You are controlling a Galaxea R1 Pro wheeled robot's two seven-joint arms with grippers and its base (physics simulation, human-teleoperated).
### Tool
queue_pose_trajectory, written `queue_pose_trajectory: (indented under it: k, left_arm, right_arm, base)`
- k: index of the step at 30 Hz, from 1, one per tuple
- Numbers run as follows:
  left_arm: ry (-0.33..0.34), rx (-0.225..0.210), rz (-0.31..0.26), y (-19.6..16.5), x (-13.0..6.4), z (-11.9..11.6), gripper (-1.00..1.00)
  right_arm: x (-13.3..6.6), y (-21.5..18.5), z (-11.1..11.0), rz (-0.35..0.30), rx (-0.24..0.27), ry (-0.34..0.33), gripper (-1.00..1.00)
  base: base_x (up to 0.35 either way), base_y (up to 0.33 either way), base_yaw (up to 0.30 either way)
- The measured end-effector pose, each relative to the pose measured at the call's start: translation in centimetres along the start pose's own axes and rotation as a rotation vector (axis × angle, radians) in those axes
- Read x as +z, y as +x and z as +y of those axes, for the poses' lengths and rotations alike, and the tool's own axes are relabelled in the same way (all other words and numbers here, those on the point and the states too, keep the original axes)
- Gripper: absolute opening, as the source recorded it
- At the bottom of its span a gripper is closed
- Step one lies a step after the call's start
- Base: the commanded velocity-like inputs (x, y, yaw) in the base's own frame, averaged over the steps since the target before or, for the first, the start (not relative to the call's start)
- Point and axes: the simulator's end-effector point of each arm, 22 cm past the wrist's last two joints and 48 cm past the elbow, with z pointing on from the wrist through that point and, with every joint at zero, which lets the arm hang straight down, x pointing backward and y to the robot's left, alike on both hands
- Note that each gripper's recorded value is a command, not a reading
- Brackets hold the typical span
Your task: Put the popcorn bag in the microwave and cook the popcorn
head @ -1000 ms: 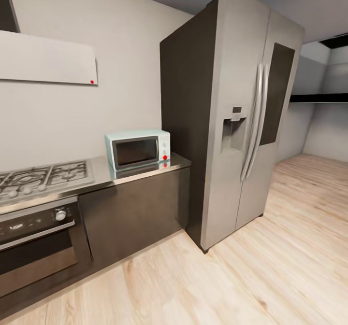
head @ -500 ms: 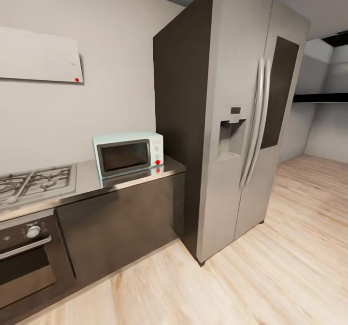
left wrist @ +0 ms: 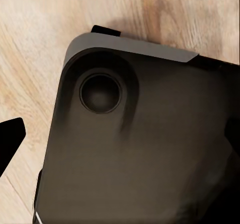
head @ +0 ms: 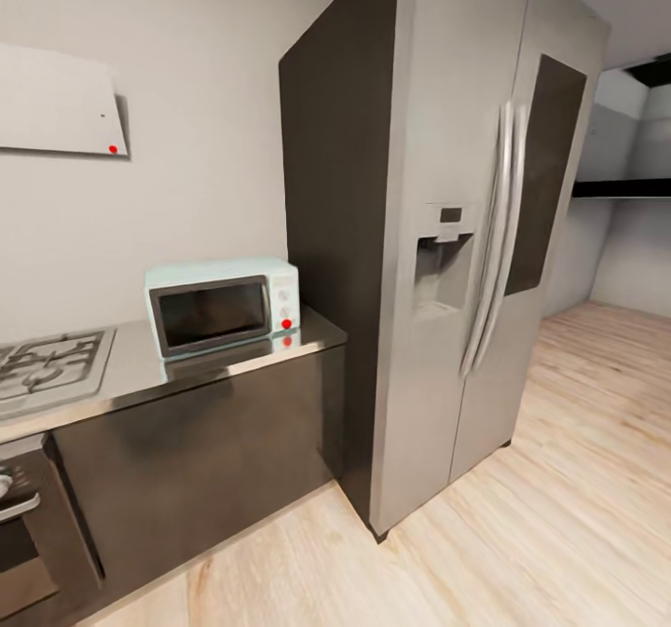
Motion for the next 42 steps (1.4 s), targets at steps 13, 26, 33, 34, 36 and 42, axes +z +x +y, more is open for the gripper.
queue_pose_trajectory:
  k: [13,26,33,34,36,42]
  left_arm:
    - [0.0,-0.002,-0.005,-0.1,0.0,0.01,1.0]
    - [-0.001,-0.016,-0.012,-0.3,0.0,0.03,1.0]
    - [-0.004,-0.022,-0.016,-0.46,0.01,0.23,1.0]
    - [-0.004,-0.022,-0.017,-0.49,0.01,0.22,1.0]
    - [-0.004,-0.023,-0.017,-0.51,0.02,0.24,1.0]
    - [-0.004,-0.024,-0.018,-0.53,0.02,0.26,1.0]
  right_arm:
    - [0.0,-0.02,-0.21,-0.001,0.003,0.01,1.0]
    - [0.0,-0.02,-0.19,-0.001,0.003,0.009,1.0]
    - [0.01,-0.02,-0.19,0.0,0.003,0.009,1.0]
    - [0.01,-0.02,-0.2,0.0,0.003,0.009,1.0]
    - [0.01,-0.02,-0.19,0.0,0.003,0.009,1.0]
    - [0.01,-0.04,-0.18,0.0,0.002,0.009,1.0]
  base:
    - [0.321,-0.156,0.121]
    - [0.316,-0.161,0.279]
    - [0.207,-0.129,0.28]
    - [0.038,-0.023,0.28]
    - [0.013,-0.008,0.28]
    - [0.002,-0.001,0.28]
